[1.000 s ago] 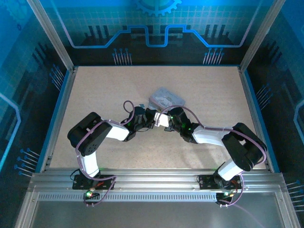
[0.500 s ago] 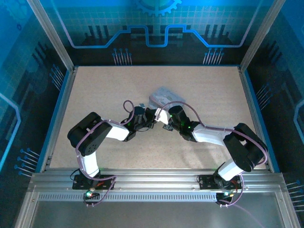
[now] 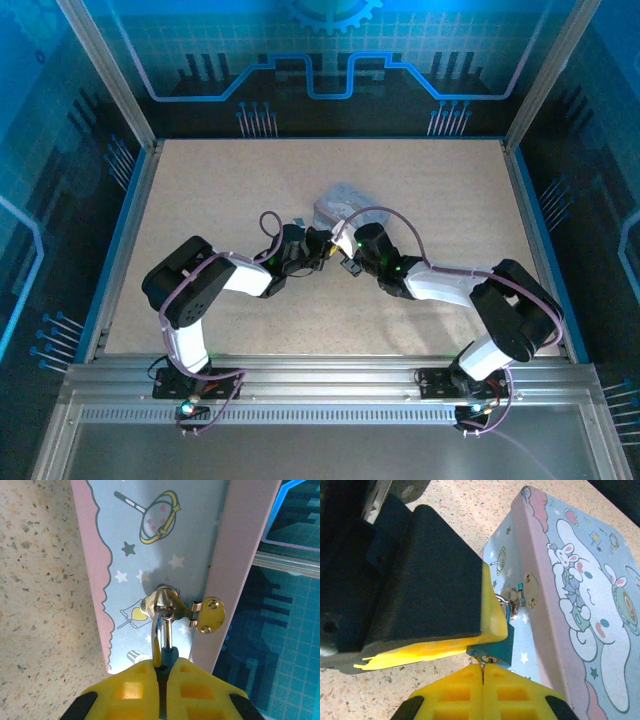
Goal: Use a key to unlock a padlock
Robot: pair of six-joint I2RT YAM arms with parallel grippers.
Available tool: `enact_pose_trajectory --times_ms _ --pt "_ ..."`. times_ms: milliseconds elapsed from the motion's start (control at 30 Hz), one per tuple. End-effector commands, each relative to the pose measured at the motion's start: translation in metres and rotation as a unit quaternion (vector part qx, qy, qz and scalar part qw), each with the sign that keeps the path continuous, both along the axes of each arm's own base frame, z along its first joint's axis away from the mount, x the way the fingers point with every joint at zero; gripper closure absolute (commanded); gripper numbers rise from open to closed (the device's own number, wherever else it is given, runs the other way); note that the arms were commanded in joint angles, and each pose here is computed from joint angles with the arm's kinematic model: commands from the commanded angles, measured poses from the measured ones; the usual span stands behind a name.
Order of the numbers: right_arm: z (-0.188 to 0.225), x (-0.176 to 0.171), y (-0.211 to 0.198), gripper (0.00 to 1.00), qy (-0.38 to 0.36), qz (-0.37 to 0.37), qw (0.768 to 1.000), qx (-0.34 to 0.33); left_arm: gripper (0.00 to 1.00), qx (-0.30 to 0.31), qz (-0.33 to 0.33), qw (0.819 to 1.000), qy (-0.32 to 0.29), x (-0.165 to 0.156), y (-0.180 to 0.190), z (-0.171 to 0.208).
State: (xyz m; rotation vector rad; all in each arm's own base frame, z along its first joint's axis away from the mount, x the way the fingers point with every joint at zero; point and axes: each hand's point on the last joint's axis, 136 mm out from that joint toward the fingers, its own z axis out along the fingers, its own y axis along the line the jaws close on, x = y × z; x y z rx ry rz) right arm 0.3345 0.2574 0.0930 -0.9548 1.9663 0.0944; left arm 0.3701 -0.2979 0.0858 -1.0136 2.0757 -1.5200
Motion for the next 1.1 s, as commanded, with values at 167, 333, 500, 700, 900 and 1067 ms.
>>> enact_pose_trajectory --times_ms 167,333,500,700,900,1067 --pt "-0.016 -0.016 0.013 1.0 0.057 -0.008 0.996 0.065 1.0 -0.006 -0.01 1.0 -0.013 -0.004 -0.006 0.005" --pt "-0.032 -0.02 0.012 1.0 0.071 -0.008 0.995 0.069 0.9 0.007 -0.004 1.0 -0.003 -0.006 0.0 -0.003" --pt "-0.039 -0.022 0.011 1.0 0.078 -0.013 0.994 0.074 0.81 0.014 0.0 1.0 -0.002 -0.007 0.004 -0.005" --pt "-0.039 -0.026 0.012 1.0 0.092 -0.013 0.991 0.094 0.7 0.024 0.008 1.0 -0.005 -0.01 0.014 -0.001" --pt "-0.037 -0.028 0.008 1.0 0.117 -0.023 0.985 0.128 0.57 0.052 0.017 0.998 -0.013 -0.013 0.034 0.008" --pt "-0.03 -0.027 0.003 1.0 0.141 -0.035 0.975 0.17 0.53 0.088 0.027 0.996 -0.018 -0.014 0.056 0.014"
